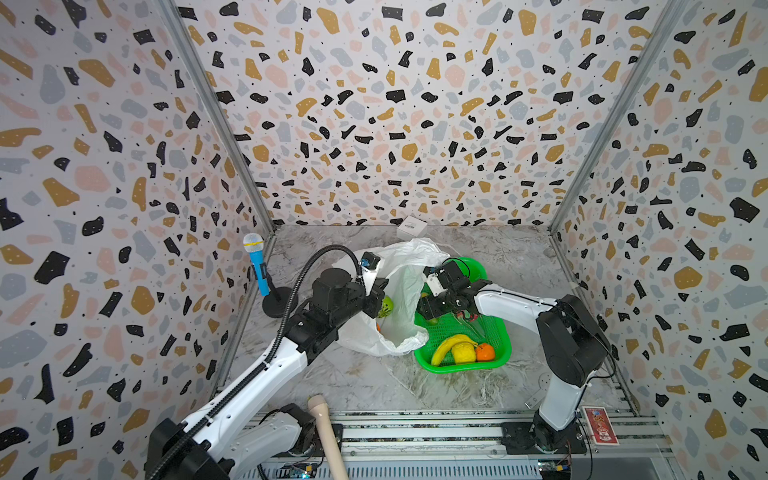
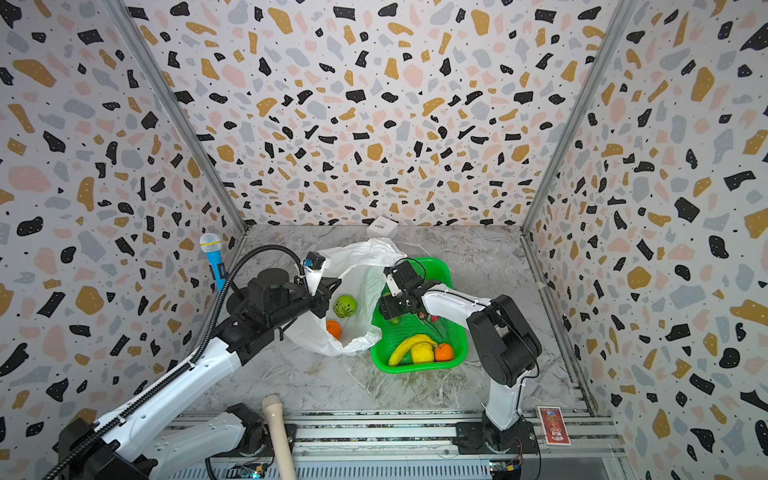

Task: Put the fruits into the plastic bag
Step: 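Return the right gripper to the basket and lower onto the yellow mango, then lift the yellow mango with the right gripper and release it into the bag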

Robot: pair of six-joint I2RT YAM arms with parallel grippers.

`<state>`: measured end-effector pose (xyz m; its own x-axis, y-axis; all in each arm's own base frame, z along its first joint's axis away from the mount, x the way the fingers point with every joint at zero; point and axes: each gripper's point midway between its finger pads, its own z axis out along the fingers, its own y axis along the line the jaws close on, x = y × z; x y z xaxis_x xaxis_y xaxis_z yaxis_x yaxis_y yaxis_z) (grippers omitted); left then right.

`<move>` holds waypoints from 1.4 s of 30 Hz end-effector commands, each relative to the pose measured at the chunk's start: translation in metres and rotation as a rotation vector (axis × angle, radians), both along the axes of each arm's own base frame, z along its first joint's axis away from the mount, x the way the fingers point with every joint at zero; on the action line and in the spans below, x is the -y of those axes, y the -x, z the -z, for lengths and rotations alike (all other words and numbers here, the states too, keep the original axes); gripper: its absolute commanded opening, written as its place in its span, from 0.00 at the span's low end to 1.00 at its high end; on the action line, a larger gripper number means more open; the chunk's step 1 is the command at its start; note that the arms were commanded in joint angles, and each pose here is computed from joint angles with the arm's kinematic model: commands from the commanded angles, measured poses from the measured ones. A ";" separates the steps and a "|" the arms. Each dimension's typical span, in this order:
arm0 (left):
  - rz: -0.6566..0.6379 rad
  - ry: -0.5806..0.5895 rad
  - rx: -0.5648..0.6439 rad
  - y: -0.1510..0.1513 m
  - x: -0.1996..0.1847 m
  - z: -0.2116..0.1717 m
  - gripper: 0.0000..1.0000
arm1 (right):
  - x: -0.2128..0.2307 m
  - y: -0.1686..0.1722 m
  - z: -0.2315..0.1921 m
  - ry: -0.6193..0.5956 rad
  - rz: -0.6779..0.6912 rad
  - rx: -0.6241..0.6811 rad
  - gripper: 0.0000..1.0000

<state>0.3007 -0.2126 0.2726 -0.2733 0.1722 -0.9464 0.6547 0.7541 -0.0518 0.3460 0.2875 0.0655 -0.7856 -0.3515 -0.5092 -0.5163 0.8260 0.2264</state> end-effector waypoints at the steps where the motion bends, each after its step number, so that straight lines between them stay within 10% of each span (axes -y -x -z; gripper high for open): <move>1: -0.014 0.011 0.042 -0.004 -0.002 -0.011 0.00 | 0.003 0.006 -0.001 0.021 0.005 -0.032 0.74; 17: -0.008 0.014 0.045 -0.002 -0.002 -0.012 0.00 | 0.002 0.018 -0.004 -0.045 0.051 -0.021 0.39; 32: 0.000 0.015 0.041 -0.004 0.001 -0.010 0.00 | 0.054 0.093 -0.061 -0.109 0.042 0.067 0.32; 42: 0.016 0.048 0.022 -0.005 0.007 -0.011 0.00 | -0.011 0.080 -0.127 -0.260 -0.135 0.278 0.32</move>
<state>0.3032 -0.2154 0.2662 -0.2897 0.1769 -0.9406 0.6575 0.7510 -0.0613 0.2484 0.2692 0.1671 -0.6385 -0.2730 -0.7196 -0.6253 0.7291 0.2782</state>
